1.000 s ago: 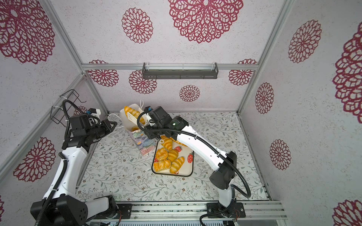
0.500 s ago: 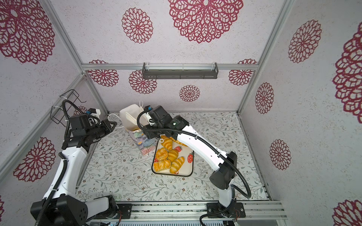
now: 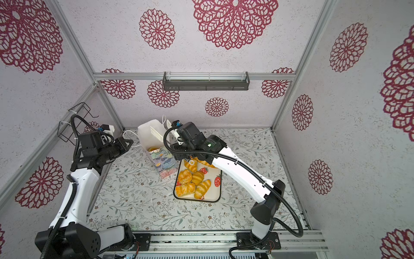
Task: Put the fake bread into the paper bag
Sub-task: 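Lower the tongs into the bag and release the croissant, then withdraw the tongs from the bag and move them back over the tray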
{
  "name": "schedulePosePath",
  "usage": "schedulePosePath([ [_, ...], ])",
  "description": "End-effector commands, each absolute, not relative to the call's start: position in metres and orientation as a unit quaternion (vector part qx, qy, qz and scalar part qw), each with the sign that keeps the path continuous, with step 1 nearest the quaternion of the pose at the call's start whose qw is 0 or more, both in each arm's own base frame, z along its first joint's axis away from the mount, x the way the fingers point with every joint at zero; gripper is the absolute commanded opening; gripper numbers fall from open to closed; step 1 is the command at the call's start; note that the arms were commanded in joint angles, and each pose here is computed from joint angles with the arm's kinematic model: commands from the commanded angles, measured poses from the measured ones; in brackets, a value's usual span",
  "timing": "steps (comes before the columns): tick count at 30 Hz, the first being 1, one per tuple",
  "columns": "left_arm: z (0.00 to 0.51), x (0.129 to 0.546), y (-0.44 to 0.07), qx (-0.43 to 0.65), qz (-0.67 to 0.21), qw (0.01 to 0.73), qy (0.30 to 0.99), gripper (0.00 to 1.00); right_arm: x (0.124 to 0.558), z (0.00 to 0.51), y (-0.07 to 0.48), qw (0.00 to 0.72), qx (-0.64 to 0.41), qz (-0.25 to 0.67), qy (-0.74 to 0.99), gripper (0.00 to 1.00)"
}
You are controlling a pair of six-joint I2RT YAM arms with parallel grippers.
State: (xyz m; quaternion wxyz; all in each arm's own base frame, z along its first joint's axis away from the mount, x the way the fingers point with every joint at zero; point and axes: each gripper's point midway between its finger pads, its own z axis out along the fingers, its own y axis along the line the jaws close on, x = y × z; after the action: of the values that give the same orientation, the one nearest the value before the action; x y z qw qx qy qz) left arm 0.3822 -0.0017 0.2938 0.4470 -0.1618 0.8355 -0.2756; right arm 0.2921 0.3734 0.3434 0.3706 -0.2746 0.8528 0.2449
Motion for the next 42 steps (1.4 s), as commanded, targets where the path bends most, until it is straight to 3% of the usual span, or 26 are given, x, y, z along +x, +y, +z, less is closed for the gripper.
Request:
schedulePosePath([
  [1,0.301,0.379,0.002,-0.165,-0.274,0.46,0.828,0.0,0.296,0.374,0.353,0.416,-0.252,0.249,0.837,0.55],
  [22,0.302,0.379,0.004,-0.167,-0.273,0.463,0.827,0.0,0.314,0.298,0.295,0.366,-0.167,0.234,0.885,0.55],
  [42,0.299,0.379,0.004,-0.17,-0.273,0.46,0.828,0.0,0.3,0.209,0.287,0.278,-0.137,0.231,0.922,0.54],
])
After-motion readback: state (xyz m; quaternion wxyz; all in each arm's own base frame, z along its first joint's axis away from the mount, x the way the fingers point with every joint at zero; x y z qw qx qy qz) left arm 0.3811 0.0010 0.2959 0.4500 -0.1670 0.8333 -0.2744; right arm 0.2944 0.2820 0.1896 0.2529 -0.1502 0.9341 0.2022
